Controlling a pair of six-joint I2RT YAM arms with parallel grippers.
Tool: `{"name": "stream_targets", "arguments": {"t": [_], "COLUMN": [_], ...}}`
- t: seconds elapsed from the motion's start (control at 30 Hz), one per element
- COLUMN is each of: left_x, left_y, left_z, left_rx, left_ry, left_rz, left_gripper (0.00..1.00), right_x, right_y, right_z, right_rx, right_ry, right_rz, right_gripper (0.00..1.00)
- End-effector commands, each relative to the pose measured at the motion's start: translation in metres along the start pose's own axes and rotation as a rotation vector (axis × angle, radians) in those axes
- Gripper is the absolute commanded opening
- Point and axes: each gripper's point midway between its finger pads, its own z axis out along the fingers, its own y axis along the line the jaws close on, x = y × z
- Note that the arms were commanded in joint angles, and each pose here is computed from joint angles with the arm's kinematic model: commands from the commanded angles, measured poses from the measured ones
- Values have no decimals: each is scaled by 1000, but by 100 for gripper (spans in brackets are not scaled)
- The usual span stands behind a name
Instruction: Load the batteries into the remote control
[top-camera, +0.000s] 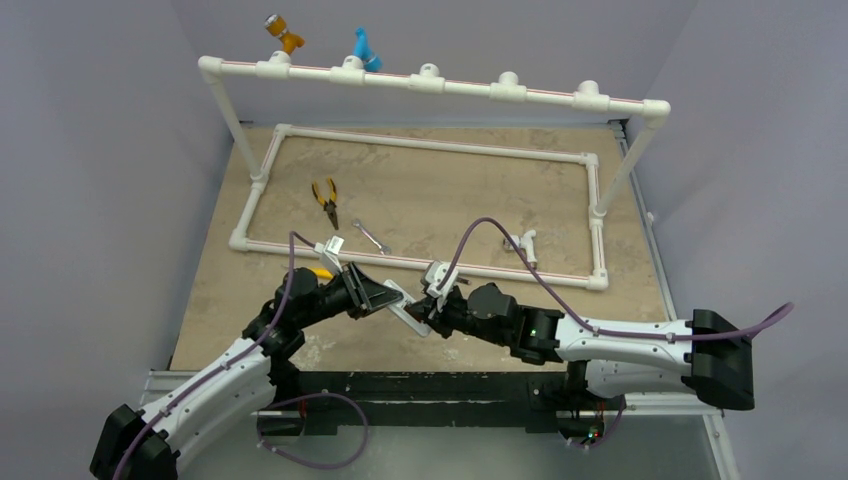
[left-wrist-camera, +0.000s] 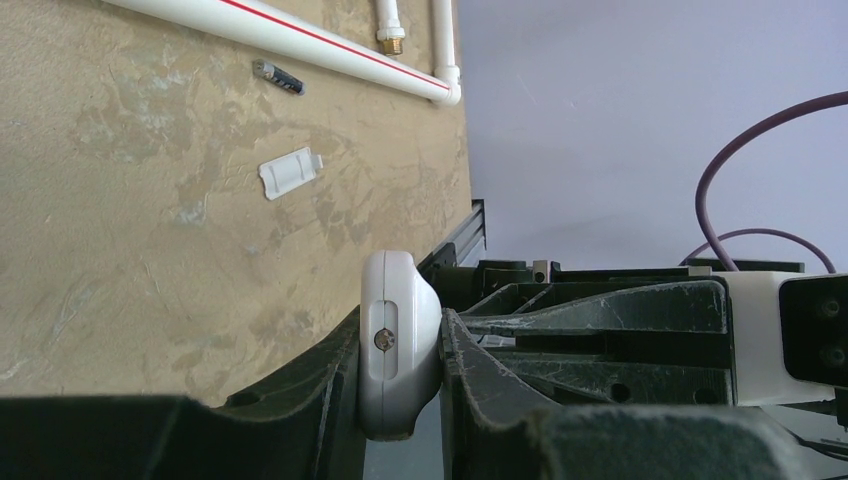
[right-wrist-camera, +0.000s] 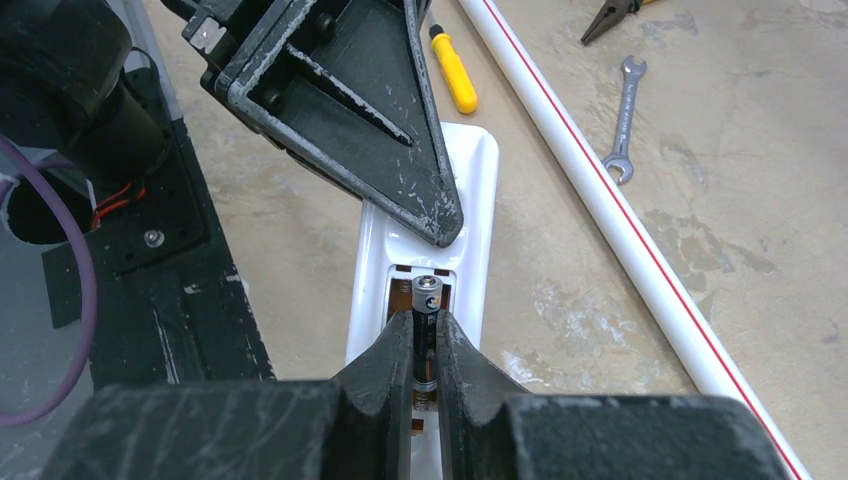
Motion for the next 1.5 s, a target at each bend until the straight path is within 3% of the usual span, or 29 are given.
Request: {"name": "stream_targets", "arguments": {"t": [0.0,0.4,0.73,1.1,1.3,1.47], "left_x": [-3,-1,-1,1,2,2], "left_y": [-23,-22,-21,-18,-16,-15], "left_z": [-1,0,-1,1,1,2], "left_rx": [92,95,109,102,98,97], "left_ry": [-4,3,-6,6,7,8], "left_rz": [16,14,11,6,6,5], "left_gripper": [0,0,0,0,0,0], "right_x": [-6,8,9,2,-6,-17], "right_y": [-5,-12,-18,-11,-3,3], "right_z": [-1,-6,-7,-10,-16,-20], "right_rx": [22,51,80,37,-16,-49], "right_ry": [9,61,58,33,12,-17], "right_rz": [-55,-70,-81,-81,-85,-81], "right_gripper": [6,9,22,27,43,47]}}
